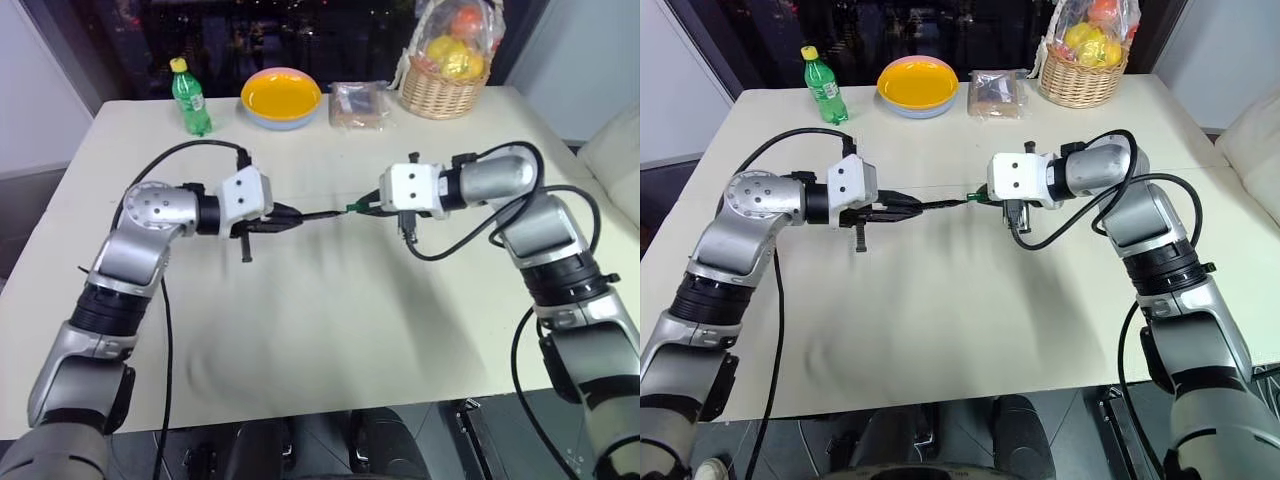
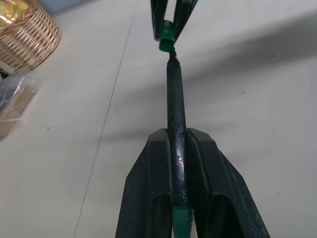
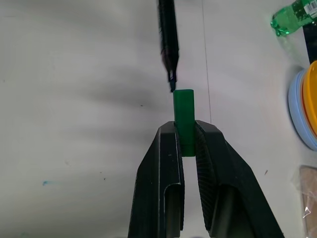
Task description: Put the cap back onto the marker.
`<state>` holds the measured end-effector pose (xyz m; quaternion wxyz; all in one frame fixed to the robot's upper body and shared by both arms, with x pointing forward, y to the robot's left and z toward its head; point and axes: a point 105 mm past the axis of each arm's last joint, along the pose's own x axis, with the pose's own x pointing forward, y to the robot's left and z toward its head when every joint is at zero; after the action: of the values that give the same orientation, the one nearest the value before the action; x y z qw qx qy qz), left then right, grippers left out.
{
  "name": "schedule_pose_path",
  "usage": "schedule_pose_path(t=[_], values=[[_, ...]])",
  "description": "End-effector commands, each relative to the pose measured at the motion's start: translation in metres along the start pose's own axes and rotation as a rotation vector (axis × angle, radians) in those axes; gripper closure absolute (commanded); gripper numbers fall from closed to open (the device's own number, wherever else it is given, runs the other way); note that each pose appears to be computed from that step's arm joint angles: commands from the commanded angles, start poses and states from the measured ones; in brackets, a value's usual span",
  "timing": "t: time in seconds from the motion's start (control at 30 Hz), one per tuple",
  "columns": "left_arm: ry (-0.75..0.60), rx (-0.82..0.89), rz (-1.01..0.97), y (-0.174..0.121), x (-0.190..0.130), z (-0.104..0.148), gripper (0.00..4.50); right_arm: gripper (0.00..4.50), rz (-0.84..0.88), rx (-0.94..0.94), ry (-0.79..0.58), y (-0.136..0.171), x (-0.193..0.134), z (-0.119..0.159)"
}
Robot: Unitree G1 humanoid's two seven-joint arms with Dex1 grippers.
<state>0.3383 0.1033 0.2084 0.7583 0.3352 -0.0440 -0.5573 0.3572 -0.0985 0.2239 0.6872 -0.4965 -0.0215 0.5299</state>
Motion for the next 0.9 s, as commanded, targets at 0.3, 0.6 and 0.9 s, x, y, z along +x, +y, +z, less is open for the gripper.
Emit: schedule_pose_path(t=[0.3,0.6,0.9], values=[[-0.012,0.057,0.018,0.0013,-0.0036,0.0105,4.5,4.44,-0.002,-0.023,-0.012,-0.0046,-0.0034,0.008],[0.003,0.058,0.025,0.0013,-0.0061,0.0079,4.5,4.44,0.003,-0.023,-0.005,-0.004,-0.0049,0.0063],[0.008,0.068,0.032,0.0025,-0.0055,0.0071,4.5,4.44,0.009,-0.022,-0.005,-0.0038,-0.0057,0.0067]])
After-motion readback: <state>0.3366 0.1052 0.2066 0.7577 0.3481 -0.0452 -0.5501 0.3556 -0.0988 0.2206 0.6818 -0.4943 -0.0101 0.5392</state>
